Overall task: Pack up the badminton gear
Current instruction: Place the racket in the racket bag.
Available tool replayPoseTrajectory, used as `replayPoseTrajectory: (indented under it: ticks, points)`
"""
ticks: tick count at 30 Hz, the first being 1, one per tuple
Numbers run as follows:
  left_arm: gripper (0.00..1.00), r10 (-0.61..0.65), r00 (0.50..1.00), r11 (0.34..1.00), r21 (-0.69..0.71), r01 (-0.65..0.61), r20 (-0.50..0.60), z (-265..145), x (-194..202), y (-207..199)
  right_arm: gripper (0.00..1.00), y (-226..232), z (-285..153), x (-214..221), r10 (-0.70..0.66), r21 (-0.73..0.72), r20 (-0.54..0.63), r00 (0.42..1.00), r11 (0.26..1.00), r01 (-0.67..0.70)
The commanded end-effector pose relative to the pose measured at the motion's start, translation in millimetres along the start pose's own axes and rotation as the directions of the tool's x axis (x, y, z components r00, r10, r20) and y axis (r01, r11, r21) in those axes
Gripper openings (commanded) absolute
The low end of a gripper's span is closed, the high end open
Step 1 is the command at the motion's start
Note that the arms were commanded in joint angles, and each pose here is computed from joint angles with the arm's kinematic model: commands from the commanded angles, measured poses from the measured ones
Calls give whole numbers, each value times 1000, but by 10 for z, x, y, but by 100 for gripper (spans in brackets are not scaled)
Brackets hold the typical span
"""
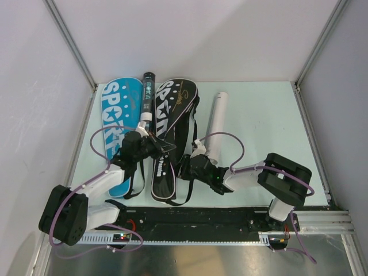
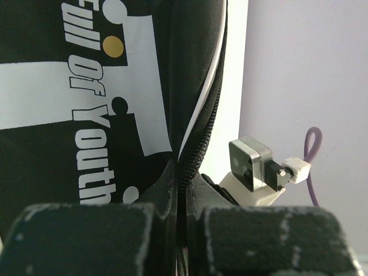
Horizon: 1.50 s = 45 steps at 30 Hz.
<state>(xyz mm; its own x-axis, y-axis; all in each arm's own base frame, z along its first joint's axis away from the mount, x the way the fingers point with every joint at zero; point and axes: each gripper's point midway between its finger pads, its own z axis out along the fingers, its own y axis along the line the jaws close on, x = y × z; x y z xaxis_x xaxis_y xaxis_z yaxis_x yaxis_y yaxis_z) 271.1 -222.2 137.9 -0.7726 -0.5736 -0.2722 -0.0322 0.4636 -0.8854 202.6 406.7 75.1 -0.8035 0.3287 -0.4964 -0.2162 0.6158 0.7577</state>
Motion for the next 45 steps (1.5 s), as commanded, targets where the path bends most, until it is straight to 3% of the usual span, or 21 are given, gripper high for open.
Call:
replayPoseTrajectory:
  ticks: [1, 5, 8, 17, 21, 27, 31, 38, 45]
  points:
    - [0, 0, 998, 984, 178, 12, -66, -147, 121, -463, 12, 365, 23, -693, 103, -115, 259, 960, 991, -75]
    - [3, 18, 998, 990, 143, -10, -57, -97, 128, -314, 16, 163, 47, -742, 105, -29, 273, 956, 995, -101]
    - [11, 50, 998, 995, 95, -45, -49, -32, 136, -118, 19, 103, 15, -745, 58, 10, 272, 960, 998, -63]
    - [48, 100, 988, 994, 57, -94, -118, -2, 295, 113, 18, -101, -65, -654, -41, 101, 186, 982, 995, 23]
    - [56, 129, 983, 992, 26, -127, -134, -64, 328, 126, 17, -87, 38, -635, -16, 73, 183, 983, 997, 3]
    - [60, 303, 944, 919, -222, -325, -130, -314, 317, 365, 18, -52, 163, -672, 10, 42, 201, 980, 999, -19]
    - [57, 331, 936, 894, -278, -352, -120, -418, 413, 504, 20, -41, 157, -695, 17, 40, 207, 978, 999, -26]
    - [55, 360, 911, 851, -329, -409, -201, -378, 727, 701, 32, 26, 139, -658, 25, 14, 182, 983, 1000, -28]
    - [49, 406, 891, 794, -404, -454, -202, -338, 682, 851, 35, 21, 159, -603, 40, 7, 159, 986, 999, -42]
